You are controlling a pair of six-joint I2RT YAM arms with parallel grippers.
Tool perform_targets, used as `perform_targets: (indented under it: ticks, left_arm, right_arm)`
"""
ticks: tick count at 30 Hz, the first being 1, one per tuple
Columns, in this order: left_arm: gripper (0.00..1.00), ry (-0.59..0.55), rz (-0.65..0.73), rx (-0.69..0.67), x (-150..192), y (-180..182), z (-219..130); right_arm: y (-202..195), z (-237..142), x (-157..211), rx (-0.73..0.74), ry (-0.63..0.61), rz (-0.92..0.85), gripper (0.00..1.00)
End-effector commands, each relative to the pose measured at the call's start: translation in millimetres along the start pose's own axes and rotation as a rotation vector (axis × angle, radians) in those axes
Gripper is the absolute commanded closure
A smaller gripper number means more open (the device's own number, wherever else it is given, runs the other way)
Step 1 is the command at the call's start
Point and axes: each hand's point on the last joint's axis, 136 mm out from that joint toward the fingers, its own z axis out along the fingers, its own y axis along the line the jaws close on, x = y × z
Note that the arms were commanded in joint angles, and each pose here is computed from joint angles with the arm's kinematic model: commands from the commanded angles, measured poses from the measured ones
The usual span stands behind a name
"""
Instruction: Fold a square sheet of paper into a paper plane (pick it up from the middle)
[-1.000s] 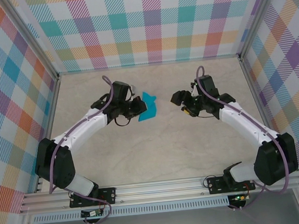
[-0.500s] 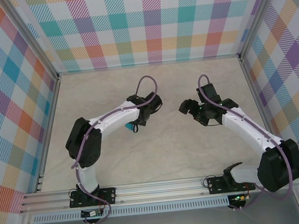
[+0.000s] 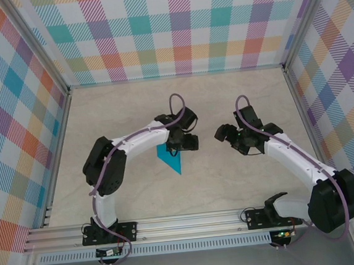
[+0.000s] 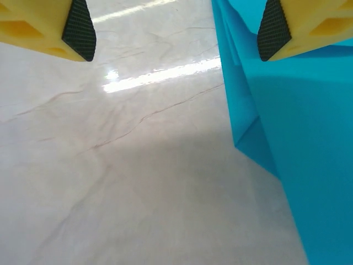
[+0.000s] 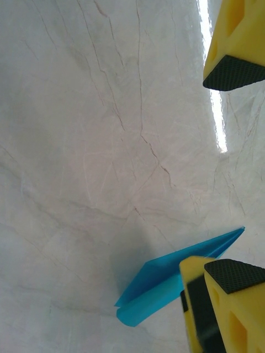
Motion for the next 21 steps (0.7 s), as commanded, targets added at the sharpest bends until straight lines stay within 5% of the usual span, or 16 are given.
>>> perform_targets:
  ticks: [1, 10, 21]
  left_arm:
    - [0.15, -0.069, -0.119, 0.161, -26.3, 10.0, -38.7]
    - [0.04, -0.15, -0.385, 0.055, -33.4, 126.5, -51.5]
    - [0.04, -0.131, -0.474, 0.079, -21.0, 151.8, -47.1]
  right_arm:
    - [31.8, 17.3, 18.2, -0.089, 0.057, -0.075, 0.22]
    - [127.2, 80.9, 95.8, -0.136, 0.224, -0.302, 0.72]
    - [124.5, 142.6, 131.5, 0.024, 0.351, -0.387, 0.87]
